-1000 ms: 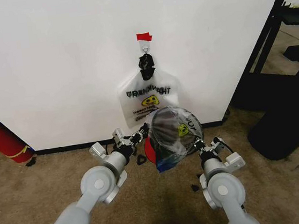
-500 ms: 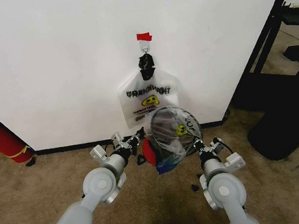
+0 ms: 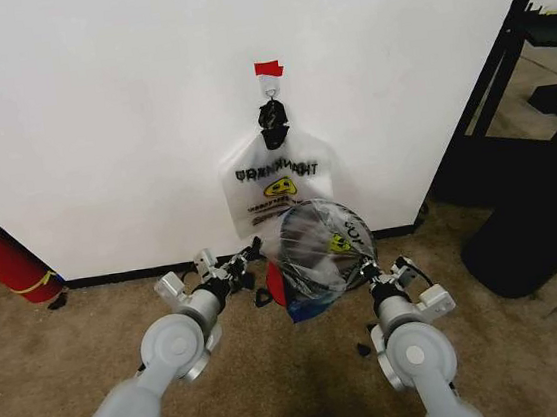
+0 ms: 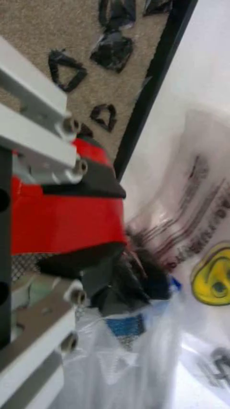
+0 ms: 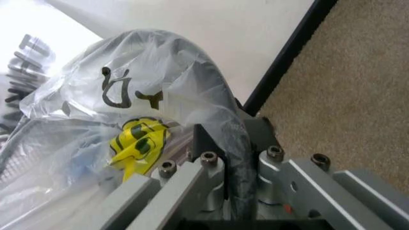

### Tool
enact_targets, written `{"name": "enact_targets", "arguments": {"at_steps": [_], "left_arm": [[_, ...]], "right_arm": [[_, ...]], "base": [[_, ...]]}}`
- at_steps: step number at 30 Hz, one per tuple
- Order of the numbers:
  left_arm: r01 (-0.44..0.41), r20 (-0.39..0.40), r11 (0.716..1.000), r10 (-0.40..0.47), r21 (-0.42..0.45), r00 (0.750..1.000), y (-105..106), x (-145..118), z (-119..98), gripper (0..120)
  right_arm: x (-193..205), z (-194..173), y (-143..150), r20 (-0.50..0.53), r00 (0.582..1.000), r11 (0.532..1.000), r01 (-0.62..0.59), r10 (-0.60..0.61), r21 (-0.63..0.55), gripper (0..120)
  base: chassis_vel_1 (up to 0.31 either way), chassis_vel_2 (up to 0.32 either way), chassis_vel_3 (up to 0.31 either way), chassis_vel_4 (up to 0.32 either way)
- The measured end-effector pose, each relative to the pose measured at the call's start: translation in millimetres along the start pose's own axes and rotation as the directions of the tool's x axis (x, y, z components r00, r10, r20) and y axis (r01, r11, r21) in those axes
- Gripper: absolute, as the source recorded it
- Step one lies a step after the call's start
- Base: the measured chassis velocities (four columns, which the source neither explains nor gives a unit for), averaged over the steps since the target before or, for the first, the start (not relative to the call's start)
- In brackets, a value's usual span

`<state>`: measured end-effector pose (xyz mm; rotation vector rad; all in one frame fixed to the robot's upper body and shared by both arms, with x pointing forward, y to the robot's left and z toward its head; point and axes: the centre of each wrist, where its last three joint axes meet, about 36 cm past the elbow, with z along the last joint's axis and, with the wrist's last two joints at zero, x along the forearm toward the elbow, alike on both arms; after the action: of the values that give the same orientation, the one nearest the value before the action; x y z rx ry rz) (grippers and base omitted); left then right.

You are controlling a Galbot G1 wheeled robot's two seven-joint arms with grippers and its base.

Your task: Pick up the garbage bag from the wall and place it over the trash bin.

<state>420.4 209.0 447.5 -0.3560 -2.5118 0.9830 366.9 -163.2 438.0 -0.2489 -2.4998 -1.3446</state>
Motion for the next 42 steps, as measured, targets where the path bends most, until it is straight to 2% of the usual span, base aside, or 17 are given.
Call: {"name": "enact_targets", "arguments": {"at_steps": [4, 5, 7, 9, 10, 13, 17, 21, 26, 28, 32, 34, 36, 40, 42], "left_arm": [[0.003, 0.003, 1.0, -0.003, -0.007, 1.0, -2, -3, 1, 50], [0.003, 0.003, 1.0, -0.003, -0.007, 1.0, -2, -3, 1, 50], [0.02, 0.019, 1.0, -0.019, -0.018, 1.0, 0, -2, -4, 59], [0.031, 0.031, 0.999, -0.03, -0.03, 0.999, 1, -1, -9, 61], [0.048, 0.051, 0.998, -0.045, -0.05, 0.998, 3, 4, -16, 71], [0.066, 0.074, 0.995, -0.06, -0.078, 0.995, 4, 12, -23, 78], [0.086, 0.112, 0.98, -0.067, -0.179, 0.992, -8, 29, -31, 95], [0.06, 0.093, 0.971, -0.039, -0.231, 0.995, -27, 38, -30, 86], [-0.067, 0.011, 0.95, 0.074, -0.303, 0.997, -70, 58, -23, 65], [-0.087, -0.004, 0.946, 0.09, -0.313, 0.996, -76, 62, -21, 62], [-0.148, -0.067, 0.918, 0.132, -0.368, 0.989, -92, 71, -14, 41], [-0.161, -0.091, 0.898, 0.135, -0.41, 0.987, -96, 69, -13, 34], [-0.165, -0.1, 0.891, 0.135, -0.422, 0.986, -97, 68, -13, 32], [-0.184, -0.149, 0.859, 0.128, -0.478, 0.981, -106, 58, -12, 13], [-0.19, -0.162, 0.848, 0.124, -0.494, 0.979, -111, 53, -12, 8]], "right_arm": [[0, -2, -2, 0.005, 1.0, 1.0, -0.005, 0.005, 0.006, 1], [0, -2, -2, 0.005, 1.0, 1.0, -0.005, 0.005, 0.006, 1], [-2, -3, -5, 0.008, 1.0, 1.0, -0.012, 0.012, 0.012, 1], [-3, -3, -6, 0.012, 1.0, 1.0, -0.017, 0.017, 0.017, 1], [-4, -3, -8, 0.018, 1.0, 1.0, -0.02, 0.02, 0.024, 1], [-5, -2, -9, 0.027, 0.999, 0.999, -0.021, 0.02, 0.033, 1], [-8, 1, -11, 0.081, 0.997, 0.996, -0.026, 0.018, 0.091, 1], [-8, 6, -12, 0.108, 0.994, 0.991, -0.025, 0.01, 0.135, 1], [-4, 17, -11, 0.14, 0.99, 0.974, -0.019, -0.014, 0.227, 1], [-4, 19, -11, 0.142, 0.99, 0.971, -0.015, -0.019, 0.239, 1], [-7, 29, -10, 0.157, 0.987, 0.952, -0.006, -0.044, 0.305, 1], [-7, 31, -11, 0.171, 0.984, 0.945, -0.009, -0.05, 0.327, 1], [-7, 31, -11, 0.175, 0.983, 0.943, -0.009, -0.053, 0.334, 1], [-6, 33, -12, 0.199, 0.977, 0.929, -0.008, -0.071, 0.371, 1], [-6, 34, -13, 0.209, 0.975, 0.922, -0.007, -0.08, 0.387, 1]], "base": [[0.0, 0.0, 0.0, 0.0], [0.0, 0.0, 0.0, 0.0], [0.0, 0.0, 0.0, 0.0], [0.0, 0.0, 0.0, 0.0], [0.0, 0.0, 0.0, 0.0], [0.0, 0.0, 0.0, 0.0], [0.0, 0.0, 0.0, 0.0], [0.0, 0.0, 0.0, 0.0], [0.0, 0.0, 0.0, 0.0], [0.0, 0.0, 0.0, 0.0], [0.0, 0.0, 0.0, 0.0], [0.0, 0.0, 0.0, 0.0], [0.0, 0.0, 0.0, 0.0], [0.0, 0.0, 0.0, 0.0], [0.0, 0.0, 0.0, 0.0]]}}
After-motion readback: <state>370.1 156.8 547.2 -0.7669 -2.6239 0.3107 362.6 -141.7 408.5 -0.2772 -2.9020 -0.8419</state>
